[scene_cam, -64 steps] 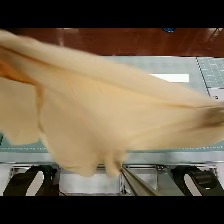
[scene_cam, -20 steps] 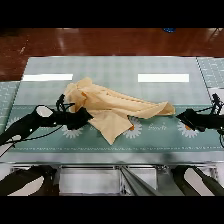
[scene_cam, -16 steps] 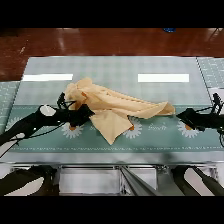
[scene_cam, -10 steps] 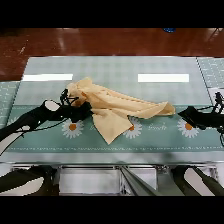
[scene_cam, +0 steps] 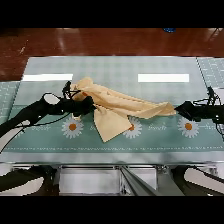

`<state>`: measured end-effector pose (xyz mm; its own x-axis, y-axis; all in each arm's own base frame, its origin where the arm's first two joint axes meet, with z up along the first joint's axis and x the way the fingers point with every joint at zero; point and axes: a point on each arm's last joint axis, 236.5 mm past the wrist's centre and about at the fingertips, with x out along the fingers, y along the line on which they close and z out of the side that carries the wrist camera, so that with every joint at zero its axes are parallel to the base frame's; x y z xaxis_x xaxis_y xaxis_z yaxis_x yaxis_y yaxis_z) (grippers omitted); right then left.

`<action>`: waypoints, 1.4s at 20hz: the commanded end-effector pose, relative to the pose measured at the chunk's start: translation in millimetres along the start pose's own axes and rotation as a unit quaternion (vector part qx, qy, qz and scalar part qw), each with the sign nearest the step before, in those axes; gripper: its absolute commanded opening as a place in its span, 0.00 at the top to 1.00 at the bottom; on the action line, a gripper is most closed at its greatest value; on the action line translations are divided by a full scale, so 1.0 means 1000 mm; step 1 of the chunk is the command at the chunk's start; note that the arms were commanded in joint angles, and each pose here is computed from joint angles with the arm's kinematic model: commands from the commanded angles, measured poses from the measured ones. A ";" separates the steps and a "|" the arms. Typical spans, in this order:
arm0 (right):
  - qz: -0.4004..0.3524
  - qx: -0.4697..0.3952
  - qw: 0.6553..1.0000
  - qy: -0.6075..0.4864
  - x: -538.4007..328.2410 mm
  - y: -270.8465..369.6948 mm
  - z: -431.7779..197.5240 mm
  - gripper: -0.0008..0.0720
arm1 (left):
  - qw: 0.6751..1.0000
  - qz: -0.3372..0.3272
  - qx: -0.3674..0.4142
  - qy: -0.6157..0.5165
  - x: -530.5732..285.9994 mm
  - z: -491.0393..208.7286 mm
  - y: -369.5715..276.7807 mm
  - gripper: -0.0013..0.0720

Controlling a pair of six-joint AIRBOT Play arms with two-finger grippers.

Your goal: Fold the shirts.

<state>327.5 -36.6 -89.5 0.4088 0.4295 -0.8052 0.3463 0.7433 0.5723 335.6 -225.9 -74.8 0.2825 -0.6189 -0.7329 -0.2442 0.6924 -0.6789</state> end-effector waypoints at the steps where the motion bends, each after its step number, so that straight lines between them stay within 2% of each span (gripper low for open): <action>1: 0.050 -0.017 0.998 0.034 0.017 0.011 -0.002 0.42 | 1.000 -0.002 0.006 0.005 0.000 -0.002 -0.002 0.96; 6: 0.077 -0.028 0.995 0.049 0.032 0.027 -0.009 0.44 | 1.000 -0.002 0.006 0.005 0.000 -0.002 -0.002 0.96; 7: 0.079 -0.046 0.994 0.058 0.037 0.036 -0.014 0.55 | 1.000 -0.002 0.006 0.004 -0.001 -0.001 -0.002 0.96; 8: 0.079 -0.062 0.993 0.067 0.043 0.045 -0.020 0.72 | 1.000 -0.002 0.004 0.002 -0.001 0.001 -0.001 0.96; 9: 0.082 -0.078 0.991 0.076 0.047 0.055 -0.025 0.95 | 1.000 -0.005 0.004 -0.001 -0.004 0.005 -0.002 0.96; 12: 0.113 -0.102 0.985 0.087 0.029 0.101 -0.016 0.96 | 0.998 -0.046 0.024 -0.031 -0.046 0.044 -0.033 0.96; 14: 0.132 -0.147 0.980 0.036 -0.015 0.146 0.017 0.96 | 0.988 -0.091 0.069 -0.100 -0.112 0.089 -0.077 0.96; 17: 0.149 -0.228 0.955 -0.116 -0.127 0.234 0.071 0.96 | 0.945 -0.148 0.142 -0.256 -0.256 0.141 -0.151 0.96; 20: 0.170 -0.311 0.895 -0.270 -0.269 0.326 0.079 0.96 | 0.883 -0.168 0.214 -0.383 -0.393 0.144 -0.206 0.96; 24: 0.144 -0.390 0.812 -0.409 -0.411 0.384 0.017 0.96 | 0.824 -0.142 0.321 -0.446 -0.498 0.080 -0.254 0.96; 28: 0.098 -0.421 0.758 -0.488 -0.480 0.384 -0.062 0.96 | 0.771 -0.038 0.375 -0.514 -0.549 0.015 -0.256 0.96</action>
<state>280.9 69.2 470.6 0.9205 0.3818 -0.0837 -0.3686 0.9191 0.1391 312.0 -58.7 475.9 0.9070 -0.4205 -0.0220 0.3798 0.8395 -0.3886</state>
